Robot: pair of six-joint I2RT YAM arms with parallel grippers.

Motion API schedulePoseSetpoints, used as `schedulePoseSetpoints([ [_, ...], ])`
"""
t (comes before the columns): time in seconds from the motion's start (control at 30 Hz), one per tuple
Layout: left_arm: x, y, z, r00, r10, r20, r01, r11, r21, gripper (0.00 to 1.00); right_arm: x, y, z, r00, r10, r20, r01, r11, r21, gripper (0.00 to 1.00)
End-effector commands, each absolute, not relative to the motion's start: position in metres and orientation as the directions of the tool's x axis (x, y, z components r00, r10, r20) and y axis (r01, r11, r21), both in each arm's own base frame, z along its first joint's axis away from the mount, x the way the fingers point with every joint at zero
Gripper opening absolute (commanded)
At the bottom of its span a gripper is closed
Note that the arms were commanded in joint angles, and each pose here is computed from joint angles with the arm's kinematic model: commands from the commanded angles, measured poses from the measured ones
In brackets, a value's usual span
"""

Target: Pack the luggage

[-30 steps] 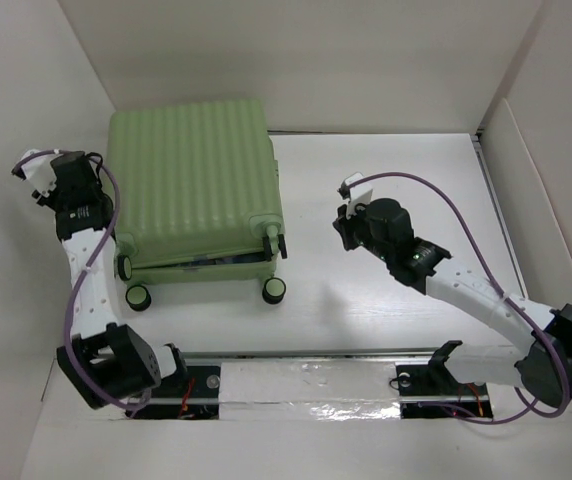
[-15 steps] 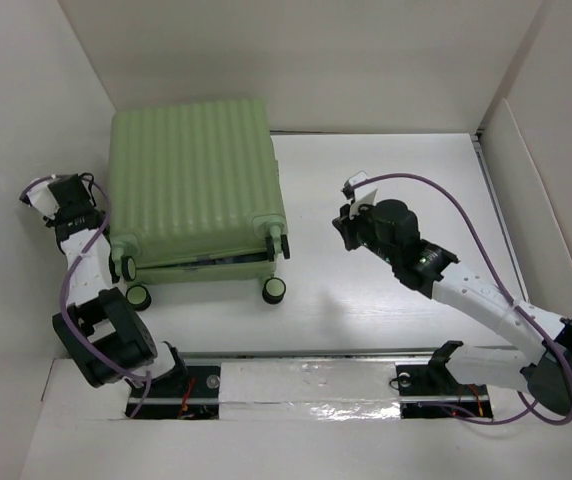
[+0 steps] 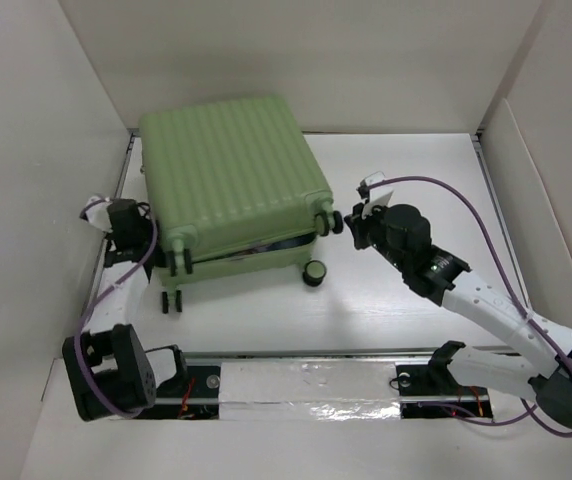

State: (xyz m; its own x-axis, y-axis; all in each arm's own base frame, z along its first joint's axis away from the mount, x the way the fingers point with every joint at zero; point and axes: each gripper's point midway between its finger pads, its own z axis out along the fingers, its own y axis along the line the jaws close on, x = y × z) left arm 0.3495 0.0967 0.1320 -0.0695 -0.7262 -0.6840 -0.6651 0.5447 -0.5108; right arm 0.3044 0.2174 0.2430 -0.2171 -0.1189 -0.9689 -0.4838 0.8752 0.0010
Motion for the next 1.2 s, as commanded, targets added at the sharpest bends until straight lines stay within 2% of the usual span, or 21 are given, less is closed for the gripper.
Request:
schedulePoseSetpoints([
  [0.0,0.343,-0.037,0.131,-0.336,-0.772,-0.540,-0.393,0.636,-0.664,0.17,0.311,0.201,0.260,-0.184,-0.058,-0.981,-0.408,0.913,0.022,0.00],
  [0.13,0.309,-0.100,0.132,-0.420,-0.754,-0.506,-0.254,0.632,-0.732,0.15,0.309,0.188,0.271,-0.160,-0.022,-0.987,-0.366,0.930,0.038,0.00],
  [0.23,0.283,-0.116,0.131,-0.437,-0.755,-0.488,-0.211,0.614,-0.761,0.14,0.305,0.174,0.272,-0.161,-0.008,-0.987,-0.323,0.945,0.045,0.02],
  [0.27,0.272,-0.124,0.123,-0.466,-0.743,-0.480,-0.200,0.617,-0.762,0.14,0.307,0.168,0.274,-0.153,0.003,-0.988,-0.303,0.952,0.050,0.07],
  [0.37,0.262,-0.128,0.149,-0.452,-0.730,-0.512,-0.096,0.611,-0.786,0.14,0.313,0.155,0.269,-0.162,0.017,-0.987,-0.251,0.966,0.058,0.19],
  [0.5,0.271,-0.103,0.213,-0.298,-0.687,-0.663,-0.032,0.701,-0.712,0.17,0.324,0.143,0.257,-0.197,0.030,-0.980,-0.208,0.975,0.072,0.28],
  [0.53,0.277,-0.091,0.228,-0.228,-0.696,-0.681,-0.056,0.707,-0.705,0.18,0.328,0.138,0.254,-0.205,0.035,-0.978,-0.193,0.978,0.076,0.29],
  [0.57,0.283,-0.090,0.269,-0.140,-0.721,-0.678,0.015,0.684,-0.730,0.19,0.331,0.138,0.249,-0.219,0.034,-0.975,-0.189,0.979,0.076,0.30],
  [0.6,0.290,-0.090,0.288,-0.096,-0.733,-0.673,0.042,0.673,-0.739,0.27,0.333,0.137,0.247,-0.227,0.042,-0.973,-0.184,0.979,0.085,0.29],
  [0.63,0.298,-0.088,0.306,-0.045,-0.743,-0.667,0.065,0.664,-0.745,0.34,0.334,0.138,0.245,-0.231,0.041,-0.972,-0.186,0.979,0.085,0.28],
  [0.67,0.306,-0.087,0.353,0.038,-0.763,-0.645,0.130,0.644,-0.754,0.40,0.336,0.135,0.243,-0.238,0.044,-0.970,-0.179,0.980,0.088,0.16],
  [0.7,0.334,-0.093,0.343,0.010,-0.742,-0.670,0.063,0.669,-0.740,0.46,0.335,0.137,0.242,-0.241,0.047,-0.969,-0.186,0.978,0.094,0.09],
  [0.73,0.353,-0.088,0.347,0.012,-0.731,-0.682,0.037,0.682,-0.730,0.48,0.334,0.138,0.242,-0.243,0.048,-0.969,-0.193,0.976,0.097,0.03],
  [0.77,0.368,-0.086,0.389,0.048,-0.734,-0.677,0.082,0.679,-0.730,0.49,0.333,0.138,0.241,-0.245,0.049,-0.968,-0.195,0.976,0.099,0.00],
  [0.8,0.404,-0.089,0.366,-0.007,-0.714,-0.700,0.021,0.699,-0.714,0.50,0.334,0.139,0.249,-0.215,0.068,-0.974,-0.202,0.973,0.112,0.00],
  [0.87,0.452,-0.070,0.370,0.016,-0.707,-0.707,-0.038,0.706,-0.707,0.51,0.330,0.139,0.240,-0.220,0.069,-0.973,-0.212,0.970,0.116,0.00],
  [0.93,0.480,-0.056,0.371,0.011,-0.703,-0.711,-0.054,0.709,-0.703,0.52,0.327,0.139,0.233,-0.235,0.065,-0.970,-0.213,0.970,0.117,0.00],
  [0.97,0.494,-0.033,0.395,0.052,-0.701,-0.711,-0.060,0.709,-0.703,0.52,0.326,0.137,0.228,-0.243,0.064,-0.968,-0.206,0.972,0.116,0.00],
  [1.0,0.523,-0.025,0.366,-0.001,-0.692,-0.722,-0.111,0.718,-0.687,0.53,0.326,0.136,0.225,-0.249,0.067,-0.966,-0.199,0.973,0.119,0.00],
  [1.07,0.546,-0.011,0.349,-0.067,-0.669,-0.740,-0.149,0.740,-0.655,0.53,0.326,0.137,0.214,-0.266,0.062,-0.962,-0.196,0.974,0.117,0.00],
  [1.17,0.589,0.015,0.343,-0.115,-0.646,-0.754,-0.131,0.763,-0.633,0.53,0.328,0.144,0.198,-0.313,0.053,-0.948,-0.214,0.969,0.125,0.00],
])
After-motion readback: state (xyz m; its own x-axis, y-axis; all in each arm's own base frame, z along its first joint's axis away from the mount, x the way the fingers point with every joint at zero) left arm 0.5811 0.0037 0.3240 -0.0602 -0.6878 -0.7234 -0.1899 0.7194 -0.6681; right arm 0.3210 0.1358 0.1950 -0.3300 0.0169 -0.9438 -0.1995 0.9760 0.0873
